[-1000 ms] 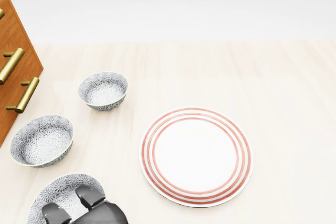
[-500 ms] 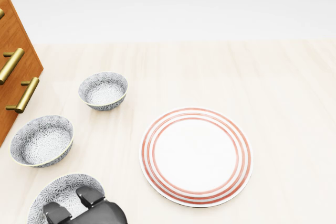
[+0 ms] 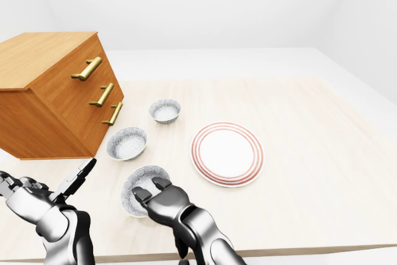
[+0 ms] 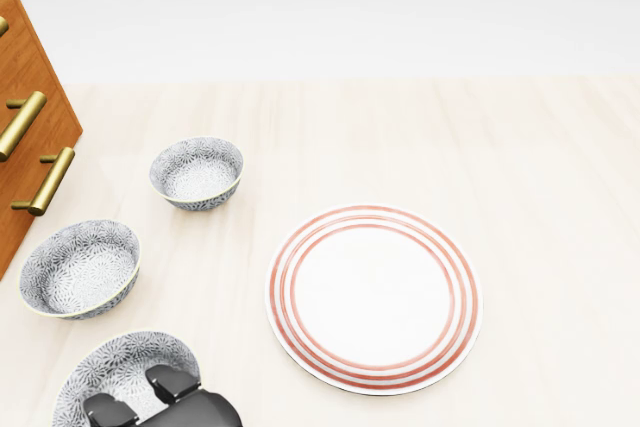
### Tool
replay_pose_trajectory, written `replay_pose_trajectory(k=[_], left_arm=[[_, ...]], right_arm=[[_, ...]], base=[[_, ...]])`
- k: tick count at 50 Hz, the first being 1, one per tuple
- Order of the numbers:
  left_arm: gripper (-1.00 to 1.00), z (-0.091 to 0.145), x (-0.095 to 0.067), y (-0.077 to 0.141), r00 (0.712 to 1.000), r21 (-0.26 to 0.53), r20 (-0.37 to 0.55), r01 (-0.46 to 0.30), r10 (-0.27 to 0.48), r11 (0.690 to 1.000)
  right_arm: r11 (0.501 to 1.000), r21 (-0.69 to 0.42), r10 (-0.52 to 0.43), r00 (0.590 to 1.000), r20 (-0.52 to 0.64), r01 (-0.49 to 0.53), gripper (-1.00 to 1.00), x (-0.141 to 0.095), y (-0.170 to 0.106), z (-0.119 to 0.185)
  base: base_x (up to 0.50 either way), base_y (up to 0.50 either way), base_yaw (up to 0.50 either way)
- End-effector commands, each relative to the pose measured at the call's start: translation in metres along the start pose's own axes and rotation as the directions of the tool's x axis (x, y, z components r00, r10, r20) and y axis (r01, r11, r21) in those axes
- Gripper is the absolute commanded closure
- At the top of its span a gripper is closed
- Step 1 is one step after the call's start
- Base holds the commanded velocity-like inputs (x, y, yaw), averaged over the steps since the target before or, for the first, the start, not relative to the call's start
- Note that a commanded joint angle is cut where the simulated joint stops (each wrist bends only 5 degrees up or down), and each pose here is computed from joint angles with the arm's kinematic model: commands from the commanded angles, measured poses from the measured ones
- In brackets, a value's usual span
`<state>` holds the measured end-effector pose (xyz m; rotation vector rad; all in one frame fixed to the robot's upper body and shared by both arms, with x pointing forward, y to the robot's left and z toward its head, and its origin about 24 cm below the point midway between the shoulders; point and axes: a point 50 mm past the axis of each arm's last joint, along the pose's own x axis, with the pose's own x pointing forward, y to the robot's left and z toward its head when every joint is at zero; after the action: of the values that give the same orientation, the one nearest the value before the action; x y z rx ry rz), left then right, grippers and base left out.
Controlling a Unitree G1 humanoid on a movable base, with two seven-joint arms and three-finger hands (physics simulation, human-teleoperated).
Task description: Put the bowl at the front on the plate.
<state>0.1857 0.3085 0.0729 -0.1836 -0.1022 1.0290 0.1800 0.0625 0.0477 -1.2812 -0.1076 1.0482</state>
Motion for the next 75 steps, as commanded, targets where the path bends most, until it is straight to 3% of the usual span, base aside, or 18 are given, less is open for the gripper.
replay_pose_trajectory(k=[1,25,37,38,39,47,56,62,68,71,75], left_arm=[[-1.00,0.000,0.000,0.000,1.000,-0.001,0.000,0.001,-0.001,1.000],[-1.00,0.000,0.000,0.001,1.000,-0.004,-0.004,-0.001,0.001,1.000],[-1.00,0.000,0.000,0.001,1.000,-0.005,-0.003,-0.002,0.002,1.000],[-1.00,0.000,0.000,0.001,1.000,-0.004,-0.004,-0.002,0.002,1.000],[-1.00,-0.001,0.000,0.001,1.000,-0.003,-0.005,-0.002,0.002,1.000],[-1.00,0.000,0.000,0.001,1.000,-0.004,-0.001,-0.001,0.001,1.000],[-1.00,0.002,0.000,0.000,1.000,-0.006,0.005,-0.001,0.001,1.000],[-1.00,0.001,0.000,0.000,1.000,-0.006,0.001,0.000,0.000,1.000],[-1.00,0.002,-0.001,0.002,1.000,-0.011,0.003,-0.002,0.002,1.000],[-1.00,0.002,-0.001,0.002,1.000,-0.010,0.002,-0.002,0.002,1.000],[-1.00,0.000,0.000,0.001,1.000,-0.005,0.000,-0.002,0.002,1.000]], right_arm=[[0.998,0.059,0.035,0.999,0.018,-0.036,-1.00,0.002,0.010,-0.003],[0.982,0.129,0.138,0.990,-0.006,-0.136,-1.00,0.018,0.028,-0.017],[0.974,0.103,0.204,0.979,-0.025,-0.201,-1.00,0.017,0.033,-0.018],[0.975,0.106,0.200,0.980,-0.024,-0.196,-0.52,0.017,0.032,-0.018],[0.976,0.106,0.192,0.981,-0.022,-0.188,1.00,0.016,0.030,-0.018],[0.984,0.055,0.171,0.985,-0.035,-0.169,1.00,0.014,0.020,-0.016],[0.996,-0.027,0.087,0.992,-0.088,-0.090,1.00,0.011,0.000,-0.017],[0.999,-0.002,0.050,0.993,-0.106,-0.051,1.00,0.016,-0.015,-0.025],[0.996,0.042,-0.079,0.991,-0.109,0.084,1.00,0.016,-0.034,-0.034],[0.973,0.103,-0.199,0.975,-0.096,0.208,1.00,0.010,-0.052,-0.040],[0.964,0.131,-0.221,0.971,-0.096,0.232,1.00,0.009,-0.054,-0.045]], base=[[0.00,0.00,0.00],[0.00,0.00,0.00],[0.00,0.00,0.00],[0.00,0.00,0.00],[0.00,0.00,0.00],[0.00,0.00,0.00],[0.00,0.00,0.00],[0.00,0.00,0.00],[0.00,0.00,0.00],[0.00,0.00,0.00],[0.00,0.00,0.00]])
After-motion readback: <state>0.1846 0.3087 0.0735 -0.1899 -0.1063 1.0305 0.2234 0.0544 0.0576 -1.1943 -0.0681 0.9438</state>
